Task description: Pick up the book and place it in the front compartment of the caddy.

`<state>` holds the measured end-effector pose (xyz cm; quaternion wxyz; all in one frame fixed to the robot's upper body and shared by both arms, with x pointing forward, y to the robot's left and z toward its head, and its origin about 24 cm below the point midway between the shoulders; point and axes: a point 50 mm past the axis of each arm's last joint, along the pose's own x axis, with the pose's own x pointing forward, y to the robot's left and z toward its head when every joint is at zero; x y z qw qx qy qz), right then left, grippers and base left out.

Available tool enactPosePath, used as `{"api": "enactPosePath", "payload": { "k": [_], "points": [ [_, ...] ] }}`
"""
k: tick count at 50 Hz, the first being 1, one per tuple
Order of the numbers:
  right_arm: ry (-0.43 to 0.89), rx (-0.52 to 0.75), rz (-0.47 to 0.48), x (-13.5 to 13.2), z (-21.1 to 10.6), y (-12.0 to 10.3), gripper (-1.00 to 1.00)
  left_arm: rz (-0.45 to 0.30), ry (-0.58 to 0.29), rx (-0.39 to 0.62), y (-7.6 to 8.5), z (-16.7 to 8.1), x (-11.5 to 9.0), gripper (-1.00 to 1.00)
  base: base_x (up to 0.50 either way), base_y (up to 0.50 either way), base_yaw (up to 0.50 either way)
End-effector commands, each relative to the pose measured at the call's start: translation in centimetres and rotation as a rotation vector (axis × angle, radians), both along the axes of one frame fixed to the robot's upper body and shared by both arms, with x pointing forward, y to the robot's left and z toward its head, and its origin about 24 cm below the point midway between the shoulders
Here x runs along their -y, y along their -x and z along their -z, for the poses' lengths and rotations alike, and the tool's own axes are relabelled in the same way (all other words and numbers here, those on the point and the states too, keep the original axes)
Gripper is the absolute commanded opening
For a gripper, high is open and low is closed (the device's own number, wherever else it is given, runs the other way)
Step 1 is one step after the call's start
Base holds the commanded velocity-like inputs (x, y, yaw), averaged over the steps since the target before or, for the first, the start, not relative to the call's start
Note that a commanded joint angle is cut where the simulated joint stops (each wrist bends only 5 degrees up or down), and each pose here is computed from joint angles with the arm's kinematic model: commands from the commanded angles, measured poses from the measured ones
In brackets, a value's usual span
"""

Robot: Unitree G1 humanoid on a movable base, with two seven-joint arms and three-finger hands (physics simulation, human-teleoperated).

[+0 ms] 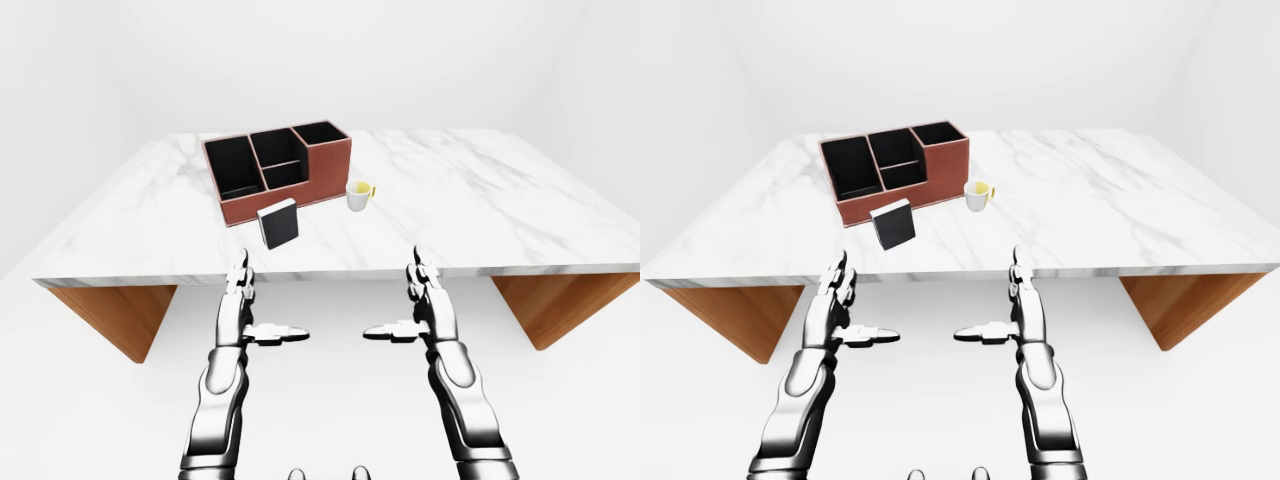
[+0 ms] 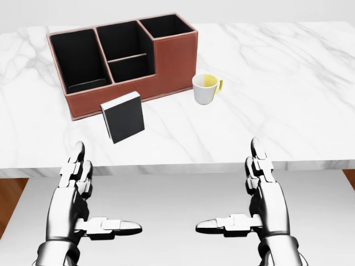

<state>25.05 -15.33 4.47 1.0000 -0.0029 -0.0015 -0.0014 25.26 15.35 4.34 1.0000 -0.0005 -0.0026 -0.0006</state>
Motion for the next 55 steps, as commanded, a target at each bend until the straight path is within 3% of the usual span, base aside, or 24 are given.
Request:
{"api": "enactPosePath", "payload": {
  "k": [1, 23, 38, 55],
  "points": [
    [0.027, 0.050, -0.001, 0.4, -2.1, 1.4, 1.00, 0.003, -0.001, 0.022, 0.5, -1.0, -0.9, 1.00, 0.00, 0.00, 0.00],
    [0.105, 0.468, -0.040, -1.8, -12.0, 8.8, 1.00, 0.001, 0.040, 0.448, 6.8, -11.2, -2.7, 1.00, 0.00, 0.00, 0.00],
    [0.086, 0.462, -0.040, -1.3, -12.0, 9.0, 1.00, 0.002, 0.041, 0.445, 6.6, -11.0, -2.7, 1.00, 0.05, -0.15, 0.00],
    [0.130, 0.434, -0.047, -1.4, -11.3, 8.6, 1.00, -0.006, 0.040, 0.432, 6.1, -10.7, -2.9, 1.00, 0.47, -0.14, 0.00]
  ]
}}
